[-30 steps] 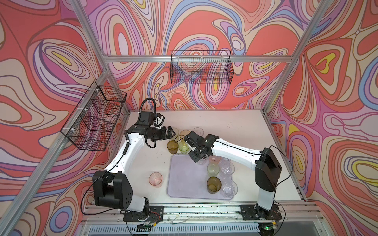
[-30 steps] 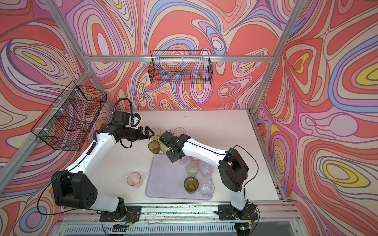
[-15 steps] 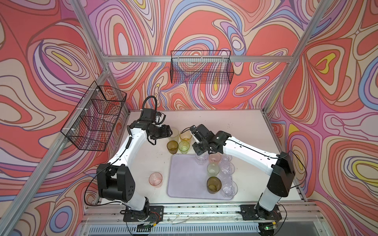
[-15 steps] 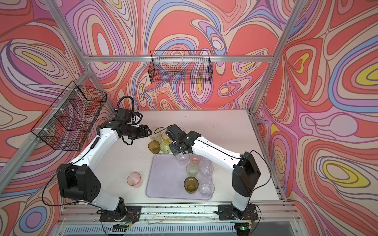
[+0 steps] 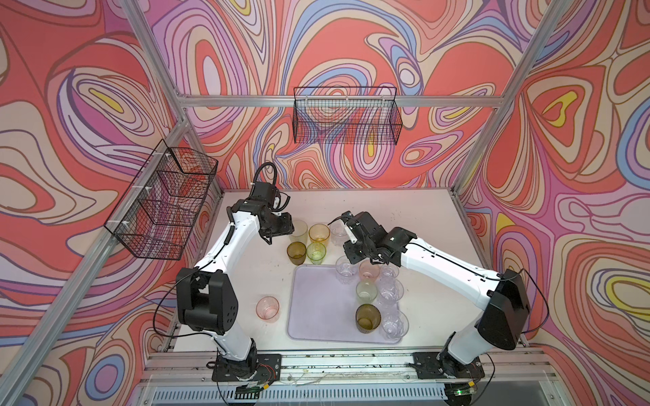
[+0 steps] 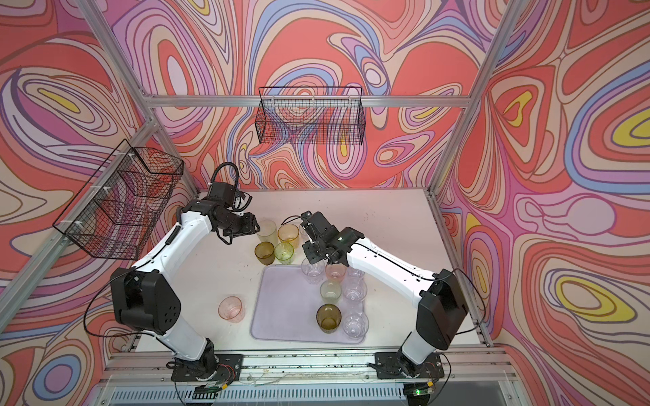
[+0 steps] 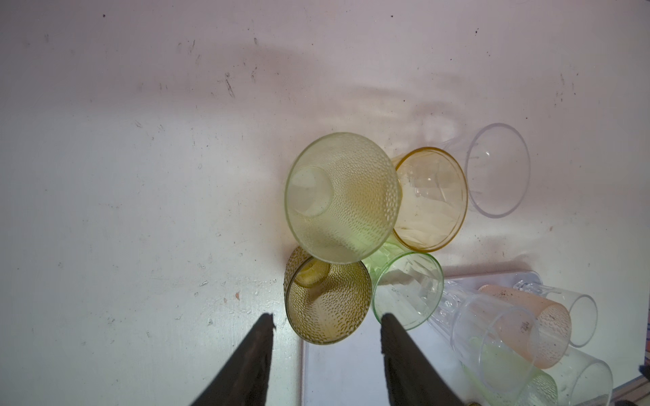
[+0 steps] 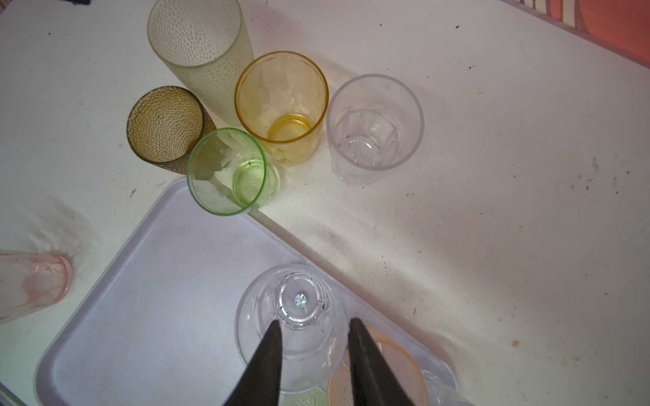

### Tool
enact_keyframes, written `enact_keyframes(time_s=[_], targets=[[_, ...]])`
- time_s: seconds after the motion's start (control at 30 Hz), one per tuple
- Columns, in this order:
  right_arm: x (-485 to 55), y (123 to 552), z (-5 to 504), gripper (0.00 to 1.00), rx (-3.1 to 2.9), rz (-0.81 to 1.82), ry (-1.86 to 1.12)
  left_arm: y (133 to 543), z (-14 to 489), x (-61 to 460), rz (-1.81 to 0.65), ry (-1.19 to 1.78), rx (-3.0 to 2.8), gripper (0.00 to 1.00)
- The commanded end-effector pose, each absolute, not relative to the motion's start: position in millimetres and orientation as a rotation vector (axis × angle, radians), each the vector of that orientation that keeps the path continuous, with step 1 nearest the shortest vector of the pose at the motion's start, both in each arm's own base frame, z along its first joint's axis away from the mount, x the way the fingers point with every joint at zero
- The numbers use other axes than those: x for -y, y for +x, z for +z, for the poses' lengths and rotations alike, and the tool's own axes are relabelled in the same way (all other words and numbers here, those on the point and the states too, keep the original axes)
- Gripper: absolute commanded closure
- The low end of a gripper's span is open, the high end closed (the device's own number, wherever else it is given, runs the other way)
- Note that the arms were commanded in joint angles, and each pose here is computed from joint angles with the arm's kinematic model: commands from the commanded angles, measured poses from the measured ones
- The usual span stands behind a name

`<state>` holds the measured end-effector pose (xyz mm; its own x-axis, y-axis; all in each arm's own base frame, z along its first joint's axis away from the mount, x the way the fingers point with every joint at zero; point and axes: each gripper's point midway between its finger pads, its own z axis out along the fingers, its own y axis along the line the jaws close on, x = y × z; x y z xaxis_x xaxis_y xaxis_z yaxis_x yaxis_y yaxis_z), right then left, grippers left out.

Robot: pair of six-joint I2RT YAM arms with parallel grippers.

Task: Place the glasses into the tray
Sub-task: Pick up the glass from the top-center of the table.

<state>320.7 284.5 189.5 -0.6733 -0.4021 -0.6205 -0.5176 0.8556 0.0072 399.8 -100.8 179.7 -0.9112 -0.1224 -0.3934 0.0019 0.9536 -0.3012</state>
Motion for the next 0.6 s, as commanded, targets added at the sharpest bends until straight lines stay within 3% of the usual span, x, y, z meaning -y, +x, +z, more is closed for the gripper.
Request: enact_keyframes(time_s=[0.0,0.1,0.57], targets=[[-282,323,204,0.65,-2.347,0.283,-0.638,399,174,98,-0.365,-0.095,-2.739,0.53],[-277,323,203,0.64,-2.346,0.271,-0.623,404,172,98,-0.340,-0.091,-2.748,0.59],[-273,324,202,0.58,-2.351,0.278,-0.603,413,149,100,-0.269,-0.060,-2.827,0.60]])
